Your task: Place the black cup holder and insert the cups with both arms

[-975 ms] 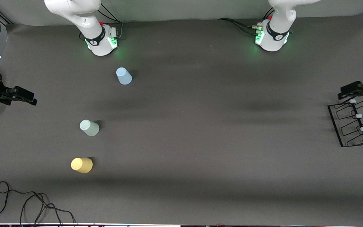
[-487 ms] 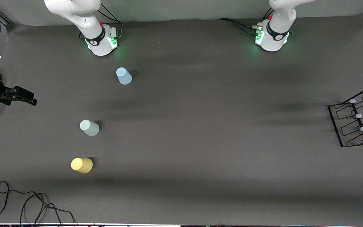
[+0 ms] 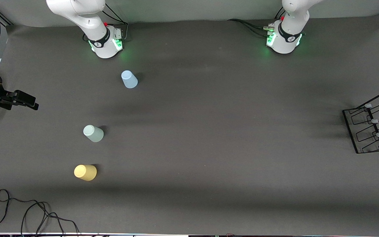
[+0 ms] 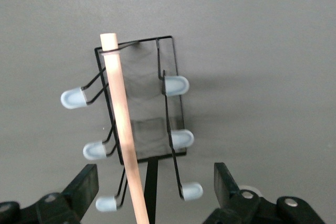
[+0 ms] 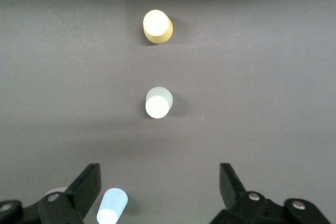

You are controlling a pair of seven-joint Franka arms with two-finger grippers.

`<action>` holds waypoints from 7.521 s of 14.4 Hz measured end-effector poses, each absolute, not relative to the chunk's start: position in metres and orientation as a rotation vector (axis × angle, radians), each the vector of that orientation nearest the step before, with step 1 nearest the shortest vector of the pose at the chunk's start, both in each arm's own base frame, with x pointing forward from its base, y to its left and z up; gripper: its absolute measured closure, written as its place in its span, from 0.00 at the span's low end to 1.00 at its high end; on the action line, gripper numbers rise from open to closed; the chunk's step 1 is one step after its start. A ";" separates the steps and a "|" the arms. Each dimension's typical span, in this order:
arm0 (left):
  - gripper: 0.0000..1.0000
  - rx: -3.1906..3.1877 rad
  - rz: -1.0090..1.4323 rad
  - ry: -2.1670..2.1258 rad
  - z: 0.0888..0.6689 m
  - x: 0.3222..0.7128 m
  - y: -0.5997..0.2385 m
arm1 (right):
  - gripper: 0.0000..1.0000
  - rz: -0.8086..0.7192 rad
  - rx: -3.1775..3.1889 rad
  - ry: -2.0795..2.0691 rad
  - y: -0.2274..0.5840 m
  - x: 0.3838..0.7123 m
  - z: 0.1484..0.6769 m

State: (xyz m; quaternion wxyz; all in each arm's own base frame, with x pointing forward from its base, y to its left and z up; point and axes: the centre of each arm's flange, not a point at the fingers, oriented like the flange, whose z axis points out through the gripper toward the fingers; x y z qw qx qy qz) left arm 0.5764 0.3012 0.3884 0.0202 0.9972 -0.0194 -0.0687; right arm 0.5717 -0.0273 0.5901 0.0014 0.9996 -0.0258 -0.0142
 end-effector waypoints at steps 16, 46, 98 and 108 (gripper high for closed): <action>0.84 3.068 -0.217 -0.103 0.341 0.587 0.308 | 0.00 -0.045 3.137 -0.082 -0.028 0.572 0.590; 0.84 3.049 -0.174 0.069 0.377 0.571 -0.432 | 0.00 -0.044 3.139 -0.086 -0.029 0.572 0.590; 0.02 3.181 -0.136 -0.277 0.575 0.558 -0.041 | 0.07 0.116 3.142 0.065 -0.006 0.532 0.227; 0.00 3.180 -0.143 -0.276 0.574 0.558 -0.041 | 0.35 0.035 3.171 0.120 0.013 0.568 0.316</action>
